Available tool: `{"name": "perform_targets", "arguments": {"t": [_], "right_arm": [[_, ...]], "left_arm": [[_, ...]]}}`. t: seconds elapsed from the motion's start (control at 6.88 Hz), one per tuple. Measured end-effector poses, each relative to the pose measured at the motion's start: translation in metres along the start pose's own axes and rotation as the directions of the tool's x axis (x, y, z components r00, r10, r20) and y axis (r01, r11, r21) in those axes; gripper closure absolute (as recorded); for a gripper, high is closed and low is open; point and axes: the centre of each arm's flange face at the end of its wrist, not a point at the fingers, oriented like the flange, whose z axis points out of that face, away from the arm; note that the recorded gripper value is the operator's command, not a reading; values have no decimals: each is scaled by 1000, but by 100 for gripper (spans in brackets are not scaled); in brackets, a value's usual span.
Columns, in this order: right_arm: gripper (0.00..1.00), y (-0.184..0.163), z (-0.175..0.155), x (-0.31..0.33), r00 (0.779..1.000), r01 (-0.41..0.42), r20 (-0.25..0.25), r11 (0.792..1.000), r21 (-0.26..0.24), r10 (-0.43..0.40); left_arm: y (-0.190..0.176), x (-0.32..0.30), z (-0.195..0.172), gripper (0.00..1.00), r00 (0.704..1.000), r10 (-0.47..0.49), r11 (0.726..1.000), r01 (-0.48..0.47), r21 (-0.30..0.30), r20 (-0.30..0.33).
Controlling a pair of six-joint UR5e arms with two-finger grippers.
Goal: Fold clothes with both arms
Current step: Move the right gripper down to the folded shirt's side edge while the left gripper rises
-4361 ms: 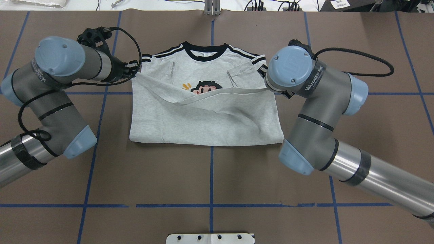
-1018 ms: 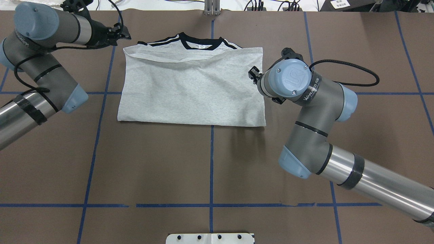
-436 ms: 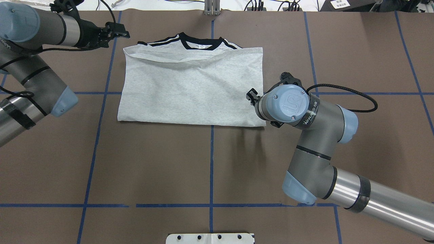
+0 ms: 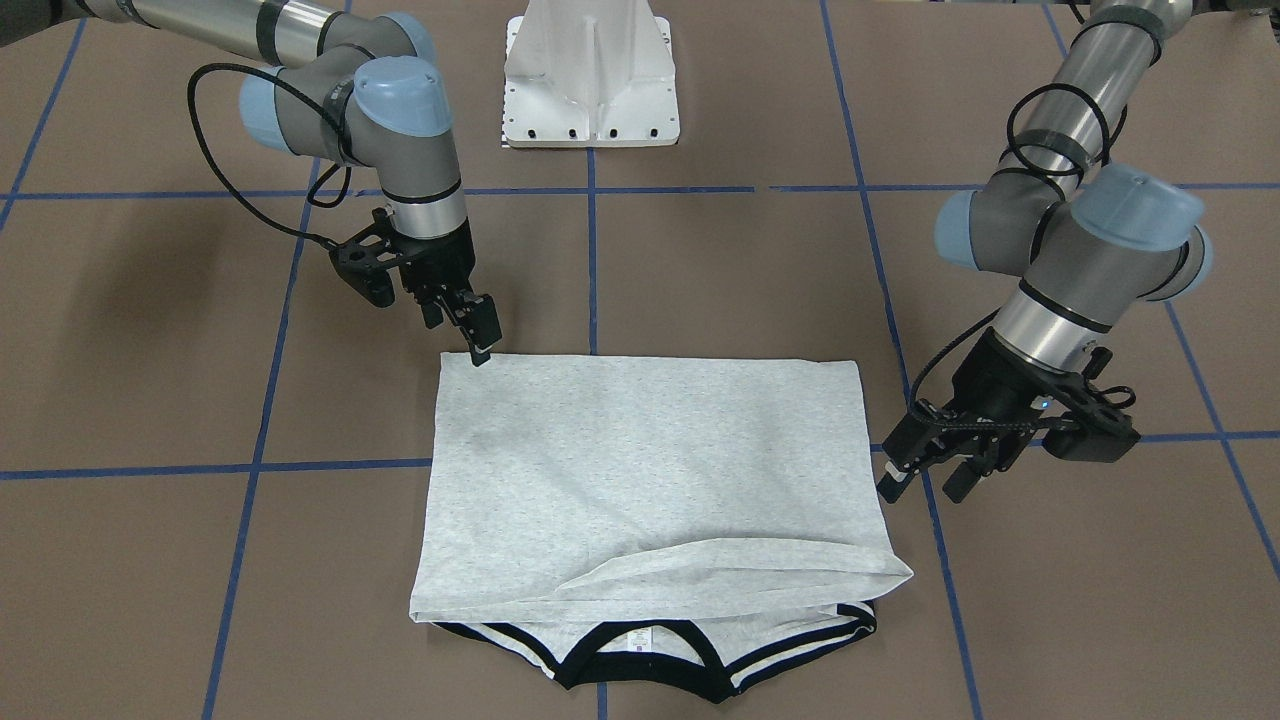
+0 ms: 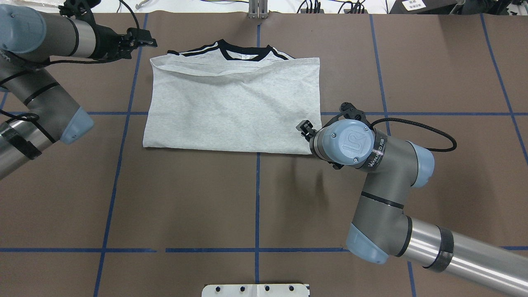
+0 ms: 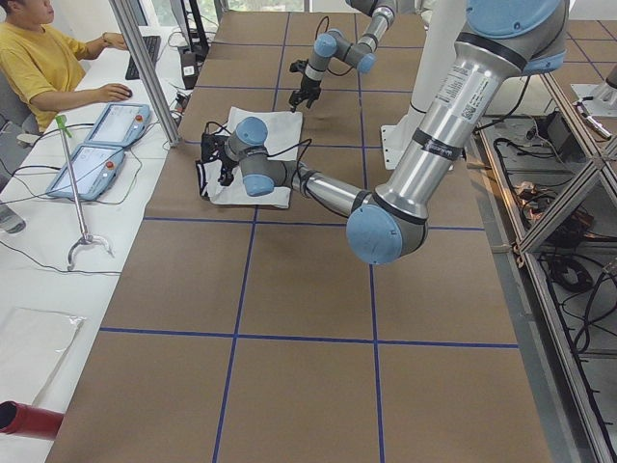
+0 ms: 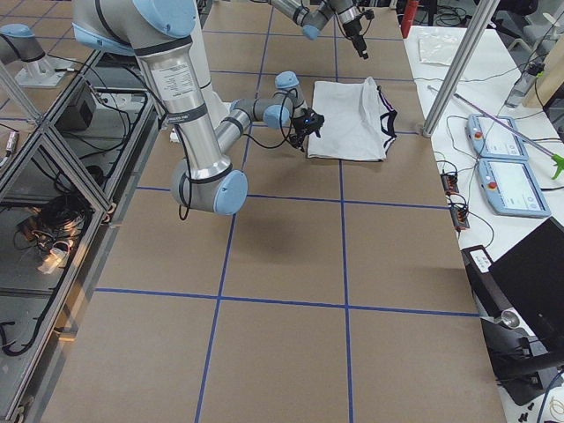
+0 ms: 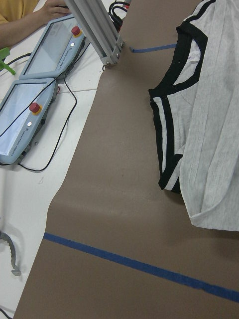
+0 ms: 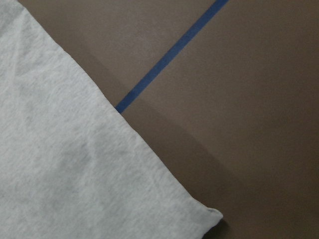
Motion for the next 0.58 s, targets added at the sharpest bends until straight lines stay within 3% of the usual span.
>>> {"name": "perform_targets", "arguments": {"t": [0.15, 0.29, 0.44, 0.58], "right_arm": [[9, 1, 3, 8, 1000, 2, -8, 1000, -5, -2], [39, 2, 7, 13, 1000, 4, -16, 1000, -3, -4], [45, 2, 11, 15, 1000, 3, -24, 1000, 2, -3], [46, 1, 14, 17, 1000, 1, -30, 1000, 7, 0]], "left_arm": [[0, 0, 0, 0, 1000, -2, 1000, 2, 6, 2], [-1, 0, 0, 0, 1000, -2, 1000, 2, 17, 5], [-2, -1, 0, 0, 1000, -3, 1000, 3, 23, 7], [-2, -2, 0, 0, 1000, -4, 1000, 4, 25, 9]]}}
